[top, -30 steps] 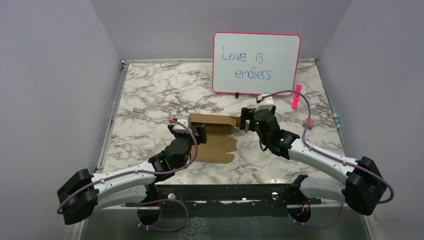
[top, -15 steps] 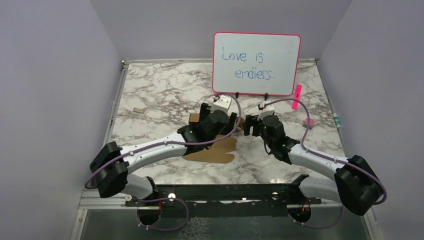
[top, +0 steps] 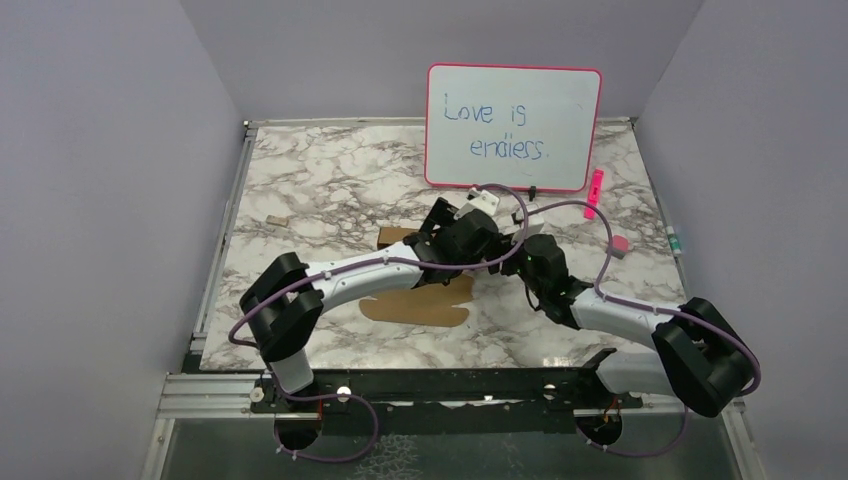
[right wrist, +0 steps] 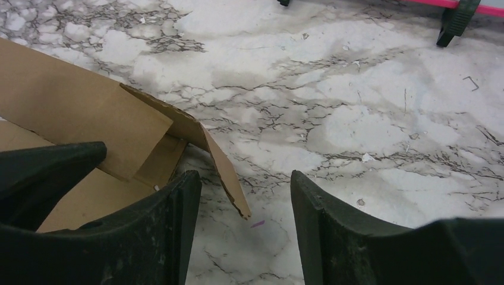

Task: Fold the paper box

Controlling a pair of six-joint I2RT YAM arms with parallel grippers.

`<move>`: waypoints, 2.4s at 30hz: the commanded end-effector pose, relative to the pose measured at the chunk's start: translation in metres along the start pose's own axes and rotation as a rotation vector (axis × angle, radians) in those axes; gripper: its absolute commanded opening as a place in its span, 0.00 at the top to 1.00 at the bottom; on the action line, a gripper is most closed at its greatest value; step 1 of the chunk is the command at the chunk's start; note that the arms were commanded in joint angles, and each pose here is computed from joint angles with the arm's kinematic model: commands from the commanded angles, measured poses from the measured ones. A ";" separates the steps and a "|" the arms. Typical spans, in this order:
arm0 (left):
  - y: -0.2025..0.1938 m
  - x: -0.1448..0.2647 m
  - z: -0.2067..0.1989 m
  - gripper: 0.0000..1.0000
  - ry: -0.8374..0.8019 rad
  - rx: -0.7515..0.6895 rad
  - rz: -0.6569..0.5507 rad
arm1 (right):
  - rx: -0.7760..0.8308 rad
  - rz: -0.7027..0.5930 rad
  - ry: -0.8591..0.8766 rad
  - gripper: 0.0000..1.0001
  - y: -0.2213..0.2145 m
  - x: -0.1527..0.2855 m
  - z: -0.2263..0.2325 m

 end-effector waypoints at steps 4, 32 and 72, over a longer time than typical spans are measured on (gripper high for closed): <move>0.000 -0.016 0.009 0.08 0.109 -0.079 0.009 | 0.001 -0.052 0.000 0.46 0.005 0.001 -0.001; -0.014 -0.027 0.017 0.43 0.201 -0.160 0.031 | 0.046 -0.091 0.072 0.64 0.008 -0.002 0.010; -0.022 -0.011 0.026 0.69 0.272 -0.315 -0.012 | 0.141 -0.193 0.240 0.75 0.011 -0.015 0.040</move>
Point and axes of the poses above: each gripper's point midway between its finger pads, its own x axis back along the fingers, its own z axis along the line the jaws close on, y = z × x, the point moved 1 cm from there along x, back along the fingers, and after that the axes turned 14 degrees about x, right-handed, at the moved point
